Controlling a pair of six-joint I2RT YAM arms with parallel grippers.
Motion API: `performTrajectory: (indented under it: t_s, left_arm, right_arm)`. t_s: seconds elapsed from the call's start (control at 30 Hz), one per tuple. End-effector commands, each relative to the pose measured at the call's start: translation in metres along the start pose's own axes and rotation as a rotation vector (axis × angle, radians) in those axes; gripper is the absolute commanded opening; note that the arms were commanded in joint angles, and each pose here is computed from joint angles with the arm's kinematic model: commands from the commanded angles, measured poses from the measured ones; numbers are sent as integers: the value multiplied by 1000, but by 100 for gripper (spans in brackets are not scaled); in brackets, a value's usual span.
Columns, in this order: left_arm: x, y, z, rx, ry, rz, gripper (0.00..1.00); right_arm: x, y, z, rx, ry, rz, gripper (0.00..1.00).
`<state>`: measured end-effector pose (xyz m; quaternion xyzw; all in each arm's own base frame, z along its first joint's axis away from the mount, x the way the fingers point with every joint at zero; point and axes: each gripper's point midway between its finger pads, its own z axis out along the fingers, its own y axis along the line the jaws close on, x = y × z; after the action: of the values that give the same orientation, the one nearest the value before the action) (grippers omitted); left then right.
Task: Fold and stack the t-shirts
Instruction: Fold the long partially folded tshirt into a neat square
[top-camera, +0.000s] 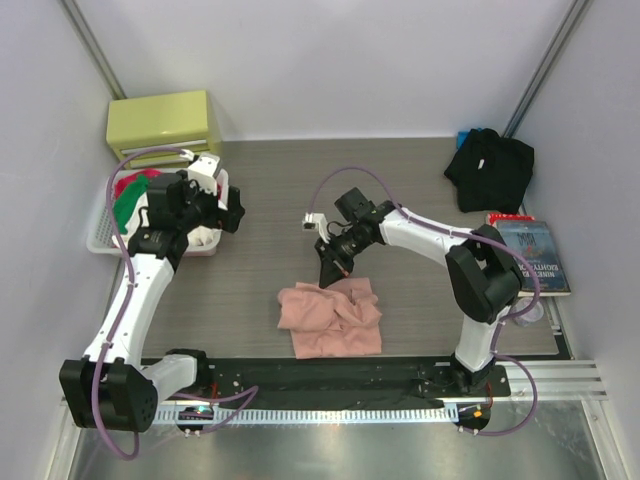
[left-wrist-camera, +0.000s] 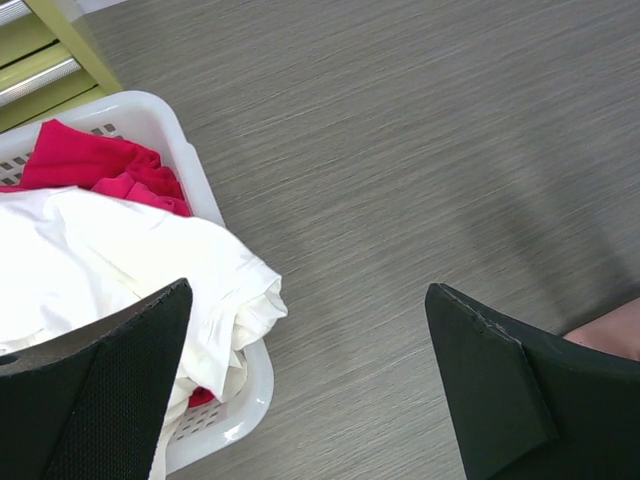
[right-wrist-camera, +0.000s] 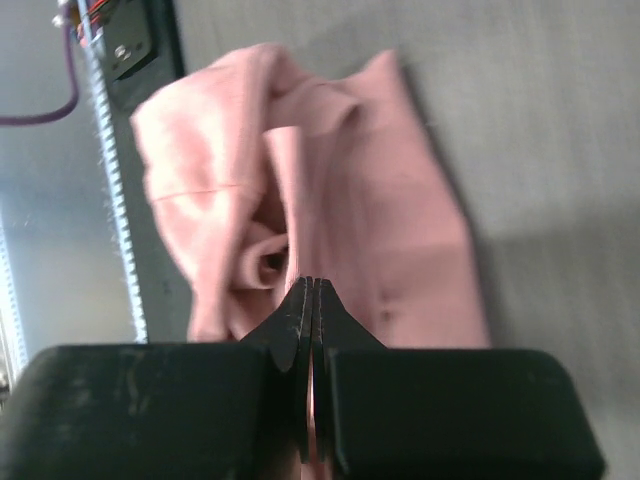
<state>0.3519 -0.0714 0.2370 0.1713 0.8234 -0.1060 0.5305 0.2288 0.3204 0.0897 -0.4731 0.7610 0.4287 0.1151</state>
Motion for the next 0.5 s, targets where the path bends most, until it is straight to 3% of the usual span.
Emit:
performTrajectory:
  t_s: [0.0, 0.33, 0.47]
  left_arm:
    - [-18, 2, -4, -10, -72, 38, 100]
    - [-3, 9, 3, -34, -28, 56, 100]
    - [-4, 10, 2, -38, -31, 58, 100]
  right_arm:
    - [-4, 41, -8, -64, -13, -82, 1]
    - [36, 120, -20, -267, 59, -133, 1]
    - [48, 129, -24, -277, 88, -156, 1]
